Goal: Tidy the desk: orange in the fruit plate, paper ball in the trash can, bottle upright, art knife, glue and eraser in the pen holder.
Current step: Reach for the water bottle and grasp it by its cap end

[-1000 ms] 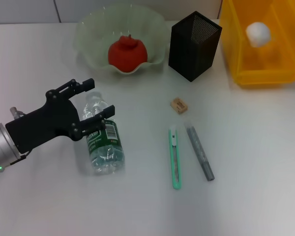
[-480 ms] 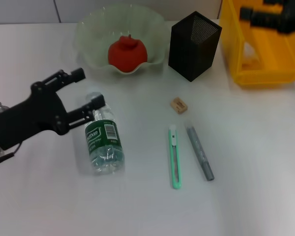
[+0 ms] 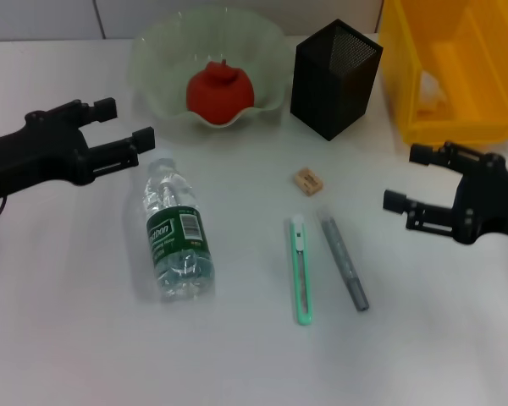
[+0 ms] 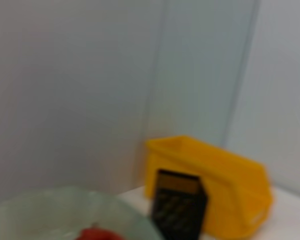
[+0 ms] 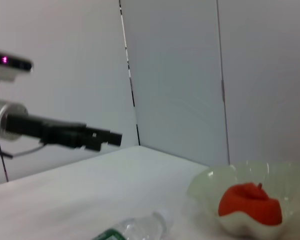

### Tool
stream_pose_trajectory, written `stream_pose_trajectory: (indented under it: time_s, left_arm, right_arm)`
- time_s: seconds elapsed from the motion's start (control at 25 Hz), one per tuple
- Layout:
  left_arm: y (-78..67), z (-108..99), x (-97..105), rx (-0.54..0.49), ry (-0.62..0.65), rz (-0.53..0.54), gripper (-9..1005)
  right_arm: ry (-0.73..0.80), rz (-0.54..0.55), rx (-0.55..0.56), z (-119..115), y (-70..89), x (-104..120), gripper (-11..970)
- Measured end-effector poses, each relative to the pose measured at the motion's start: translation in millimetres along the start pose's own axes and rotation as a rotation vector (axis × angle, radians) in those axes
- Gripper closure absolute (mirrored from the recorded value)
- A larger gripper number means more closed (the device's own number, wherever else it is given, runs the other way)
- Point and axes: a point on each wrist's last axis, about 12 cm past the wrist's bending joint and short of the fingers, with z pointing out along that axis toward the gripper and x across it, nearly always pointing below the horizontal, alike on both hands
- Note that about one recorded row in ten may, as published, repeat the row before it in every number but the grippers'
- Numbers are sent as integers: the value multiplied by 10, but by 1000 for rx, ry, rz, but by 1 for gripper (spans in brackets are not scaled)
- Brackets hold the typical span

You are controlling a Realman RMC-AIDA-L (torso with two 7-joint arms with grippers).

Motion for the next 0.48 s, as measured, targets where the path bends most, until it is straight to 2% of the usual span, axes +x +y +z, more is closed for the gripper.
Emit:
stream_pose_trajectory:
  time_s: [0.2, 0.36, 0.48]
  left_arm:
    - [-333, 176, -391, -211, 74, -5, 191]
    - [-544, 420, -489, -293, 220, -46, 190]
    - [-598, 661, -473, -384, 324, -65, 190]
  right_arm:
    - [2, 3, -9, -4, 47, 109, 148]
    - [2, -11, -6, -21, 59, 136, 148]
    - [3, -18, -5, -24, 65, 154, 148]
